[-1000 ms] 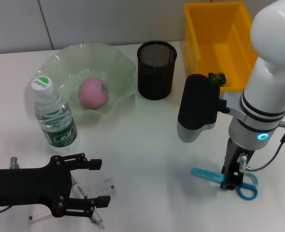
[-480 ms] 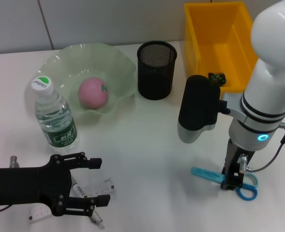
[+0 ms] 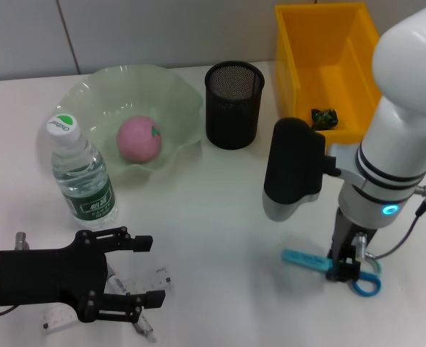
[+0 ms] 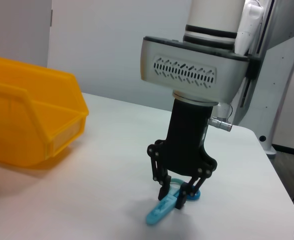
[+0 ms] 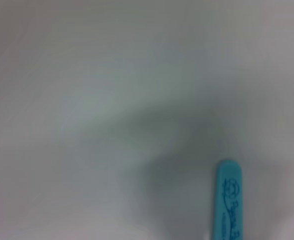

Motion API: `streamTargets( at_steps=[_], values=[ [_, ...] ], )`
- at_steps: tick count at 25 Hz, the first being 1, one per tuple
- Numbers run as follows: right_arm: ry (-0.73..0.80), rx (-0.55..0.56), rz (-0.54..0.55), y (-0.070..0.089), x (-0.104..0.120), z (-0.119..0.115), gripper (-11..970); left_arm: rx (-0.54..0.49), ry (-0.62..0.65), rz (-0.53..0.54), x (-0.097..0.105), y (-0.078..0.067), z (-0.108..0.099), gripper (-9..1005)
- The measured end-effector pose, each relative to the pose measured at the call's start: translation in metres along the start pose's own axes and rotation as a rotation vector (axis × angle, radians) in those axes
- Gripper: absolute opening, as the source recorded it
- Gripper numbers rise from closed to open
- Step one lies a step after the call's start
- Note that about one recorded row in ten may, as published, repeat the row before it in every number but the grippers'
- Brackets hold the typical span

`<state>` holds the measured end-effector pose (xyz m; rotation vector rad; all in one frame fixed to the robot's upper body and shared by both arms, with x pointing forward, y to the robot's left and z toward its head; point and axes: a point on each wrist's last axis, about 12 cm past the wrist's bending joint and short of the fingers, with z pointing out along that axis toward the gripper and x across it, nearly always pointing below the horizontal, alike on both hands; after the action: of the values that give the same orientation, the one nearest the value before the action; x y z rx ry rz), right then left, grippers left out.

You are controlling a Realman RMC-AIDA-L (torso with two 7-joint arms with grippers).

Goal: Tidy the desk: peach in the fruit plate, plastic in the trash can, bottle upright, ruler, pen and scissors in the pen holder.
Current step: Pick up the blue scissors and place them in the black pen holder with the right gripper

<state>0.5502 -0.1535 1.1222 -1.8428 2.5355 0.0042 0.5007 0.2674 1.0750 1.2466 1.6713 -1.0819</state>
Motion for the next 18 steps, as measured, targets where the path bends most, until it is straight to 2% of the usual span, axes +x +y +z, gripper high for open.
streamTargets(
  at_steps=[9, 18],
  values=[
    [-0.081, 0.031, 0.022, -0.008, -0.003, -0.020, 223, -0.003, -0.002, -0.003, 0.001, 0.000, -0.001, 862],
    [-0.139, 0.034, 0.043, -0.014, -0.001, -0.027, 223, -0.007, -0.015, -0.002, 0.000, 0.000, -0.001, 862]
  ],
)
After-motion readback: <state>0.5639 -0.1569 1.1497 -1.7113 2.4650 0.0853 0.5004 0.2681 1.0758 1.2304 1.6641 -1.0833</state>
